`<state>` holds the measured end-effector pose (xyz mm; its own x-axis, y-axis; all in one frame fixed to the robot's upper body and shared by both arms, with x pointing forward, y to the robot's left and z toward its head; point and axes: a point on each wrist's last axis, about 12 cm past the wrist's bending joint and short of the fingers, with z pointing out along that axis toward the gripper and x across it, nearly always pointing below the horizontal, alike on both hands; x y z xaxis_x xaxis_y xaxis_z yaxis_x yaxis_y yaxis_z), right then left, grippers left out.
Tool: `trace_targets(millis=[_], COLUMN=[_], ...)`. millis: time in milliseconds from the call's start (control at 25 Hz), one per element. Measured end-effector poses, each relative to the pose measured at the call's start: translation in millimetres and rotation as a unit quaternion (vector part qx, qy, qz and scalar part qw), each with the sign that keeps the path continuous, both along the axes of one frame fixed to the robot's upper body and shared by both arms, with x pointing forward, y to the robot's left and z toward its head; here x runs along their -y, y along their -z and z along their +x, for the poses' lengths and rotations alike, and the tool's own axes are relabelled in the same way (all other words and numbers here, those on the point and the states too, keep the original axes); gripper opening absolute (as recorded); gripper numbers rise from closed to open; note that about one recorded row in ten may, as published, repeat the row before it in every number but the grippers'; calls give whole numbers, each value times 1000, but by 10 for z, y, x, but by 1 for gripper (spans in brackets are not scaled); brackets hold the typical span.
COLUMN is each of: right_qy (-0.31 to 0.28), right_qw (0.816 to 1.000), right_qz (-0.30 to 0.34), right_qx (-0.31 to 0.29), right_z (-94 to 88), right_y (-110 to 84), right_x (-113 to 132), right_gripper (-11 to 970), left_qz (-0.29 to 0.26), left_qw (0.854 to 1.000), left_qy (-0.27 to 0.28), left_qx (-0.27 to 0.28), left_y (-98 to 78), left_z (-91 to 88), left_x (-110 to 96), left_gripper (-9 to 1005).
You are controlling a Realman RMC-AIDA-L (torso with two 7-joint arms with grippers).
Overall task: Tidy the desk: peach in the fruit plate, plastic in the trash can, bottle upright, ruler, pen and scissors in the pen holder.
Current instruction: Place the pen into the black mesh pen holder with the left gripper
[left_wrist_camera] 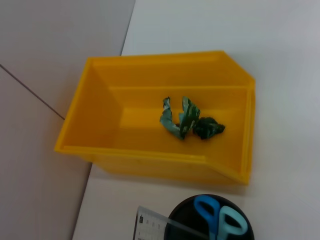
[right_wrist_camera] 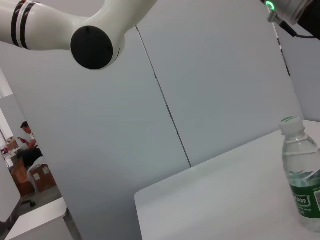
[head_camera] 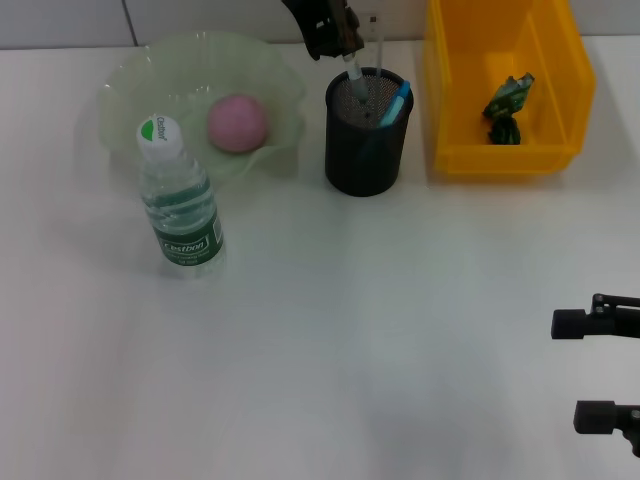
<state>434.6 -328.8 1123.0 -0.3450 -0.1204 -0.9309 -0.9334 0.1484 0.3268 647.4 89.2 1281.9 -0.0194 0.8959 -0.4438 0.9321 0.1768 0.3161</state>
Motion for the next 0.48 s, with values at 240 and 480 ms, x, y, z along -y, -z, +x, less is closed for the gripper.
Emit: trace_targets(millis=[240,480], right_qy=[0,5], right_qw=[1000,1000], right_qz=[0,0], right_qx=[-1,-1], right_z=[-3,-15], right_y=[2,-1], right_x=[1,18], right_gripper=[835,834], left_qz=[7,-35], left_qw=[1000,999], left_qy=[-3,1], left_qx=[4,8], left_y=[61,-14], left_z=[3,-40], left_x=[26,9], left_gripper=[251,436])
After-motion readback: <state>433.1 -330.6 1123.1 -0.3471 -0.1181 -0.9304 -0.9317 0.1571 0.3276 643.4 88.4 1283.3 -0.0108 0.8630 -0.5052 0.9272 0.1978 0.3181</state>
